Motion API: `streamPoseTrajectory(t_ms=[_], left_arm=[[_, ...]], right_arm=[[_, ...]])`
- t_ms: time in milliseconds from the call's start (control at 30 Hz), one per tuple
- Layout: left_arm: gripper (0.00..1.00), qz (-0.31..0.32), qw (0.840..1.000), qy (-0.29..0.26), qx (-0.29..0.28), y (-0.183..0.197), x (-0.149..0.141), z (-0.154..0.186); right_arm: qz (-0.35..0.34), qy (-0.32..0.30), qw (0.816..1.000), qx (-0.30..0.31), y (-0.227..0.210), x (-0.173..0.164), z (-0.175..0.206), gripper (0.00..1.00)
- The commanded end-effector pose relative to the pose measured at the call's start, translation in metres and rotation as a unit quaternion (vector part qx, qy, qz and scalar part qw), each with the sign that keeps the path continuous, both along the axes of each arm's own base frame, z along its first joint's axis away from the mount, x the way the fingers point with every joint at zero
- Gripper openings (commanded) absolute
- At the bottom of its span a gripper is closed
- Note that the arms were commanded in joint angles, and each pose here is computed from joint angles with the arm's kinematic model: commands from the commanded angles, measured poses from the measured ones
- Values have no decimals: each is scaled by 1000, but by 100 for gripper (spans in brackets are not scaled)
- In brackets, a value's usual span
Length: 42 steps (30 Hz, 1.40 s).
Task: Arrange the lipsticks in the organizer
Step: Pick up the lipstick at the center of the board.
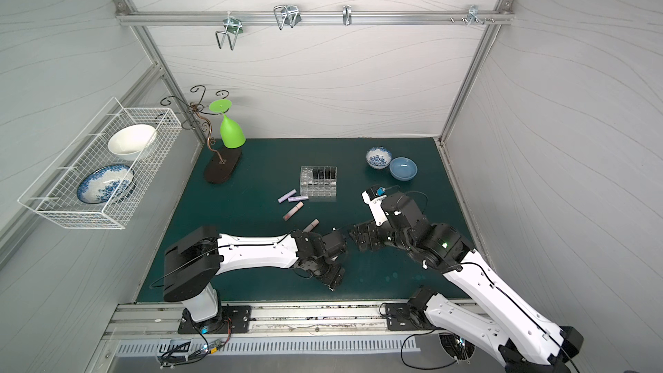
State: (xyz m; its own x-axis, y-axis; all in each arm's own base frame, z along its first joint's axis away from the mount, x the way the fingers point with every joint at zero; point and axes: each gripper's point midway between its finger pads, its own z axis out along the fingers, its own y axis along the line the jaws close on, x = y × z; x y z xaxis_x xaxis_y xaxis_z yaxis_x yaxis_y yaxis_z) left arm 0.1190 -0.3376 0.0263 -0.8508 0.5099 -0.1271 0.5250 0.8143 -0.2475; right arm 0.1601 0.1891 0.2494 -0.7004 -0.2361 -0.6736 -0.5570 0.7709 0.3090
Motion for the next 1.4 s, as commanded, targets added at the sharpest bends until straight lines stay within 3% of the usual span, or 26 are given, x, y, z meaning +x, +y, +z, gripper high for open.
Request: streamPoseTrajectory(t_ms=[0, 100, 533, 833, 1000, 1133, 1267, 1367], left_arm=[[73, 8, 1000, -14, 21, 7, 7, 1], [66, 3, 1000, -15, 23, 6, 7, -1], [55, -33, 999, 12, 0, -12, 0, -7], [28, -38, 999, 24, 9, -8, -2, -11], [23, -21, 1000, -20, -12, 4, 7, 16], [21, 1, 991, -57, -123, 7, 13, 72], [20, 29, 959, -65, -273, 18, 18, 141], [20, 6, 932, -66, -357, 27, 6, 185]], right_arm=[[-9, 1, 1000, 5, -7, -4, 7, 90], [-9, 0, 1000, 9, -8, -5, 7, 90], [-10, -5, 1000, 7, -14, -10, 11, 90], [-12, -13, 1000, 8, -20, -13, 19, 90], [-15, -18, 1000, 12, -21, -12, 20, 90], [-10, -14, 1000, 24, -14, -9, 22, 91], [19, 3, 998, 65, 4, -7, 27, 92], [73, 29, 990, 119, 27, -12, 38, 93]])
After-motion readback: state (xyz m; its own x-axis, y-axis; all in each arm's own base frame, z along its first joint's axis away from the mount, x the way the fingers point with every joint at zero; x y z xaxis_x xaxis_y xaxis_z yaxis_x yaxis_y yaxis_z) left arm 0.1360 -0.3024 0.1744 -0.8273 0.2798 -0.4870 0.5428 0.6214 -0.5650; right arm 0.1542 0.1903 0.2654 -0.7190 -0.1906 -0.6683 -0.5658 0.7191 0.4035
